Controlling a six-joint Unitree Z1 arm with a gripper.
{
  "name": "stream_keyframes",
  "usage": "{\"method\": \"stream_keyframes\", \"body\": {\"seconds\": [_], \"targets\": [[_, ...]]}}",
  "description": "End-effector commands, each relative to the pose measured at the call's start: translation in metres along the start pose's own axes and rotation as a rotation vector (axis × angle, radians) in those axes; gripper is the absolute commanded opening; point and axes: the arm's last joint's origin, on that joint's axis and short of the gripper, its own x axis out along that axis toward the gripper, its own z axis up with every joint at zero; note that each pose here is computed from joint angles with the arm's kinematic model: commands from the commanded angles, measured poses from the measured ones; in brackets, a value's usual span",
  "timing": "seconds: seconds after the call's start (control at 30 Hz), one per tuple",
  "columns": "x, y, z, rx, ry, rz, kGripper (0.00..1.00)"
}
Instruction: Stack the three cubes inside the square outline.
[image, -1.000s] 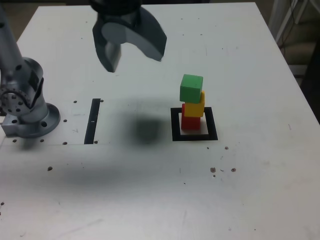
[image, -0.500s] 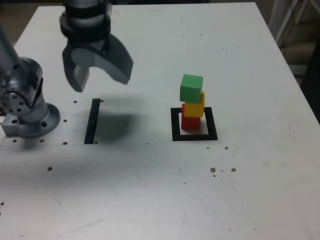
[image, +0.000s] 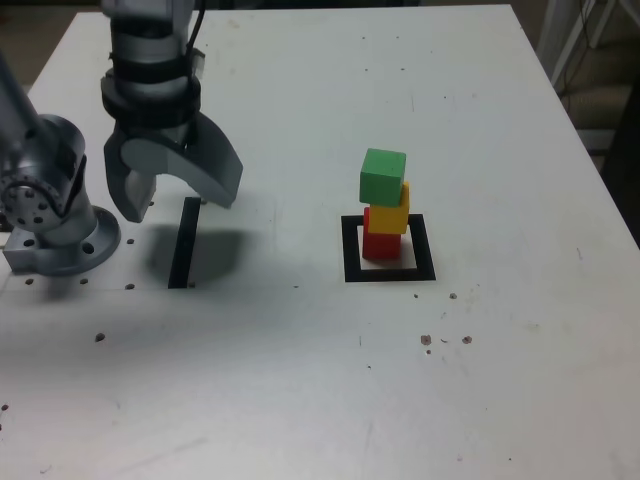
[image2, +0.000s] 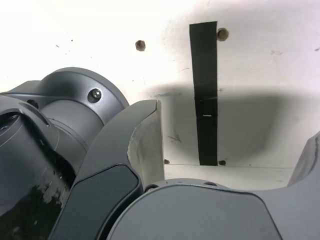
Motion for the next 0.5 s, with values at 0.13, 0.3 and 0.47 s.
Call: {"method": "stream_keyframes", "body": {"seconds": [0.13, 0.3, 0.47], "targets": [[0.0054, 0.0001, 0.0009, -0.004, 0.007, -0.005, 0.99], [0.007, 0.0001, 0.0015, -0.004, 0.005, -0.007, 0.99], [0.0071, 0.0001, 0.0018, -0.004, 0.003, -0.007, 0.99]]}}
